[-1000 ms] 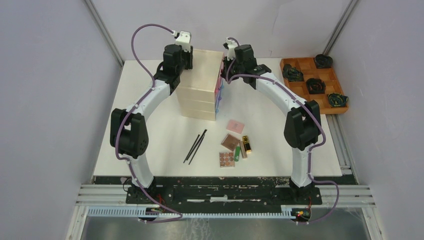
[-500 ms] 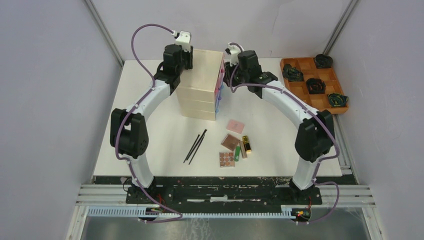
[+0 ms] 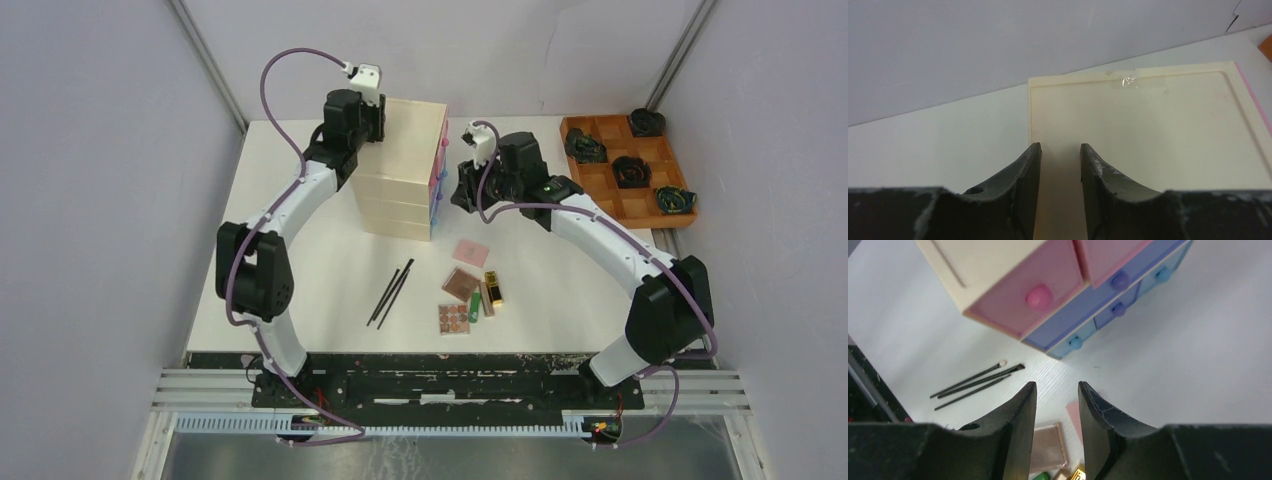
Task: Organize the makeup
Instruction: Close the drawer in the storage box, then move the storage box to the center of the board.
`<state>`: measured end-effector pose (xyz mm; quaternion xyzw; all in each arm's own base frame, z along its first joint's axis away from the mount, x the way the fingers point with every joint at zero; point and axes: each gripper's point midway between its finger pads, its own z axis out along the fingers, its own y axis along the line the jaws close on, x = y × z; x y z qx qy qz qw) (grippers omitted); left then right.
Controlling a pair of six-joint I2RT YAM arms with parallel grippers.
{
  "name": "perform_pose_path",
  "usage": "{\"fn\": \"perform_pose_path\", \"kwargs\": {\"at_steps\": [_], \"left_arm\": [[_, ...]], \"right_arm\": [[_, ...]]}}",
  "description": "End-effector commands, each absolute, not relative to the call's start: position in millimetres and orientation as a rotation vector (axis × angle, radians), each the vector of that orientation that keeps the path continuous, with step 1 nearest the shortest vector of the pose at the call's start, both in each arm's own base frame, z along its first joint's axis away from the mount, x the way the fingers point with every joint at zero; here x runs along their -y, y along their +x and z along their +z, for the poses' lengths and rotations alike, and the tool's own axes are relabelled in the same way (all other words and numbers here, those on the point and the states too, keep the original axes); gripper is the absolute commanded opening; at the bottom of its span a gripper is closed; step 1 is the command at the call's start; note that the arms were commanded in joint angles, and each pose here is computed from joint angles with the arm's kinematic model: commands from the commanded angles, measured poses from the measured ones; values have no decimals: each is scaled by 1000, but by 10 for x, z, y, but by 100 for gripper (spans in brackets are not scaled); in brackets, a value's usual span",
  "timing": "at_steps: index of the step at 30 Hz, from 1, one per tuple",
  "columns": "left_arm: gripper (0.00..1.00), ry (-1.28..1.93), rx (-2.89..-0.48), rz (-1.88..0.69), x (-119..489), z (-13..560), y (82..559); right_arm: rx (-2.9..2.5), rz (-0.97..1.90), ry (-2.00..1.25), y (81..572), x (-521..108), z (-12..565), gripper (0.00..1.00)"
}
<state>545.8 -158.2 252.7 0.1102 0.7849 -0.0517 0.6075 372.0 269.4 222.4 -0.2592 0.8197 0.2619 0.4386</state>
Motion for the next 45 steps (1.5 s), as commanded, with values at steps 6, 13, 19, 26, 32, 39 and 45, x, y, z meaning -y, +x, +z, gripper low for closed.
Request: {"fn": "perform_pose_path", "kwargs": {"at_steps": [6,13,19,26,32,39,45], "left_arm": [[44,363,-2253,-98,1349,1679,4575],[44,347,-2261,-151,1335,1673,4278],[44,334,-2266,-147,1277,1663,4119],[44,318,-2256,-97,1193,1769,4110],[45,306,-2215,-103,1205,1976,4156],[45,297,-2182,-122,1227,2134,4170],[45,295,-2179,-107,1206,2140,4173]], "right_arm": [[-1941,795,-709,3718,-2946,2249,42],[-1951,753,-688,3954,-3003,2169,41],[-1974,813,-702,4046,-3151,2076,40],[-1973,838,-724,4015,-3257,1985,38],[-1942,868,-787,3846,-3479,1994,38],[-1913,908,-903,3491,-3922,1985,37],[-1938,853,-931,3382,-3944,1942,38]]}}
